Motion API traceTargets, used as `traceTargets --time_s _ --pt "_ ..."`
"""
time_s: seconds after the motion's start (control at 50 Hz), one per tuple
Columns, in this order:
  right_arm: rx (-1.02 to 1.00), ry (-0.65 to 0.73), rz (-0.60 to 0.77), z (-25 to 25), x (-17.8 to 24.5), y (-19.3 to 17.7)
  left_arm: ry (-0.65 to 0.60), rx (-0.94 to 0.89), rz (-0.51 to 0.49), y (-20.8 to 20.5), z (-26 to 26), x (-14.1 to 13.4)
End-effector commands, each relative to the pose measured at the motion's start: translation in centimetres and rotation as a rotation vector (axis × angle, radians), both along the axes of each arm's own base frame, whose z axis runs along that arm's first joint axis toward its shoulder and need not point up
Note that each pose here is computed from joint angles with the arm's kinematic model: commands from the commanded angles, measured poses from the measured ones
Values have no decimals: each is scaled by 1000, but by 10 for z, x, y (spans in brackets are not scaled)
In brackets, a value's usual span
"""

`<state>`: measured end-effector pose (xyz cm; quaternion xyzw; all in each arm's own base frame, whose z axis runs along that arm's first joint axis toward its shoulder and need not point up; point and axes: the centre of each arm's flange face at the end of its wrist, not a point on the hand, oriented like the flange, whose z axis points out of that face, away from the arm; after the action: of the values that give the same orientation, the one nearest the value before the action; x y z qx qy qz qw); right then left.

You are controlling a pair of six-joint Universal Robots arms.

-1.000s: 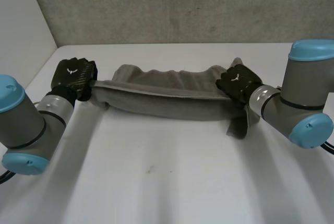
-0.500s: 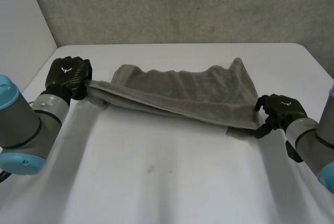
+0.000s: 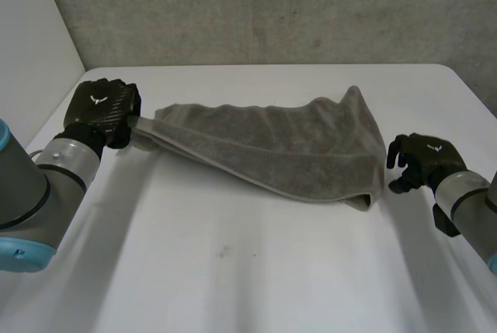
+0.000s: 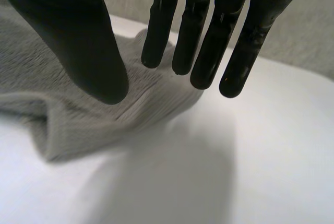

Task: Fold the towel.

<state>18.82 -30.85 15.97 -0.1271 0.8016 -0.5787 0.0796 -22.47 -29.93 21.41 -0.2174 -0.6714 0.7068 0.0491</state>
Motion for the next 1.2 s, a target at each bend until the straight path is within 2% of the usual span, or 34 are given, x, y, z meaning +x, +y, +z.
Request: traceTargets --time_s 0.02,0.2,0.52,0.66,0.84,0.98,1.12,1.2 --pt "149 -33 -11 -15 -3 23 0 4 2 -1 -2 0" --pt "166 -103 -37 -19 -2 25 -4 8 10 -5 -4 2" --pt "141 -153 -32 -46 11 3 -5 19 22 -8 -8 6" --pt "163 -220 -49 -49 15 -1 -5 19 22 -8 -8 6" --pt "162 -232 -43 -53 22 -5 -6 22 22 -7 -9 6" --pt "136 -223 -114 -55 18 -16 -8 22 24 -8 -9 6" --pt "44 -207 -175 -38 10 -27 -9 25 25 -8 -10 6" --pt "-158 -198 -138 24 9 -31 -8 21 24 -7 -8 5"
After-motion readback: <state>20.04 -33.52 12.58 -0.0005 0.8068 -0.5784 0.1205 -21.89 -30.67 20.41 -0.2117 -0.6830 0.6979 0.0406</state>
